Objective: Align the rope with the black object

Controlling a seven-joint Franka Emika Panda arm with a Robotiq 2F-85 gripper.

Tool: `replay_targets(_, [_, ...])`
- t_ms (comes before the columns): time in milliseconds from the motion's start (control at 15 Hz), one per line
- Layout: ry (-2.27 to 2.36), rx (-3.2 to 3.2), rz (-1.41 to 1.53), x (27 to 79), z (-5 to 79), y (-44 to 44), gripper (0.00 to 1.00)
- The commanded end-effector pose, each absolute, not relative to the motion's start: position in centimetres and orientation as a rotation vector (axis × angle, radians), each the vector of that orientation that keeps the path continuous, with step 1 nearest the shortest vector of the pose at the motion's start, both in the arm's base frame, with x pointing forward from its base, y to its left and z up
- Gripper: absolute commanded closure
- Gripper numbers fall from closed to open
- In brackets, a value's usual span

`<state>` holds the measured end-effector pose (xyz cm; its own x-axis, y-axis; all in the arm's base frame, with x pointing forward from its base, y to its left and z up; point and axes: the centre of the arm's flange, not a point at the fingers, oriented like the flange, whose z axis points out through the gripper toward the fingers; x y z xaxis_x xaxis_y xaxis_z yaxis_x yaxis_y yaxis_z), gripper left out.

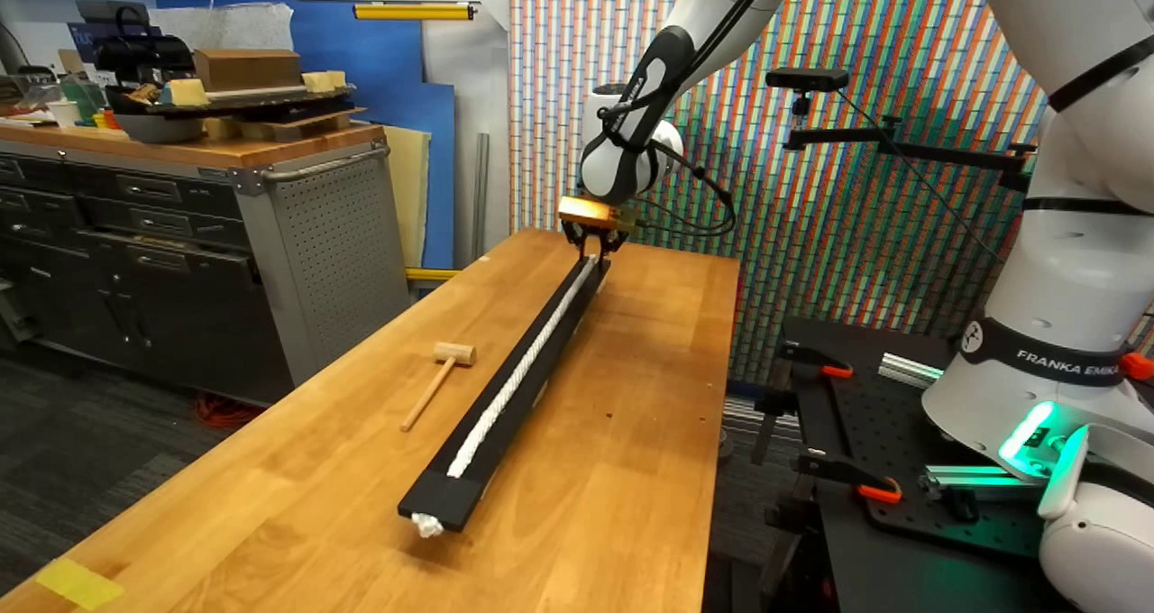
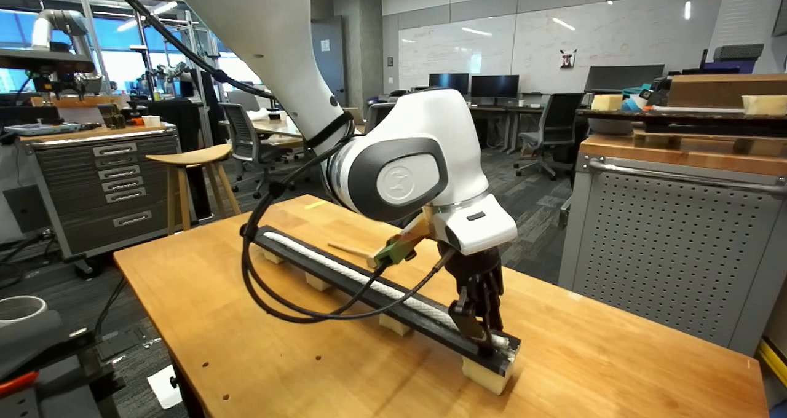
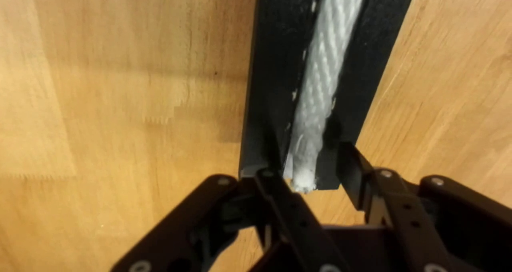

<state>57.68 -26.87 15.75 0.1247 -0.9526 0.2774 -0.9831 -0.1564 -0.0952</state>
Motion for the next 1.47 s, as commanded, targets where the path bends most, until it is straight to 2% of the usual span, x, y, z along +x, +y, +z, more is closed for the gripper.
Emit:
replay_targets(0, [-1.991, 2.245, 0.477, 58.5, 15.5, -27.2, 0.25])
replay_targets(200, [-1.983, 2.259, 0.509, 57.7, 17.3, -27.1, 0.03])
replay_targets(267, [-1.975, 2.271, 0.525, 57.6, 17.9, -26.8, 0.0])
replay_targets(667, [-1.815, 2.475, 0.578, 57.3, 23.0, -22.0, 0.0])
replay_targets(1400, [-1.037, 2.975, 0.52, 54.0, 30.9, -7.3, 0.0])
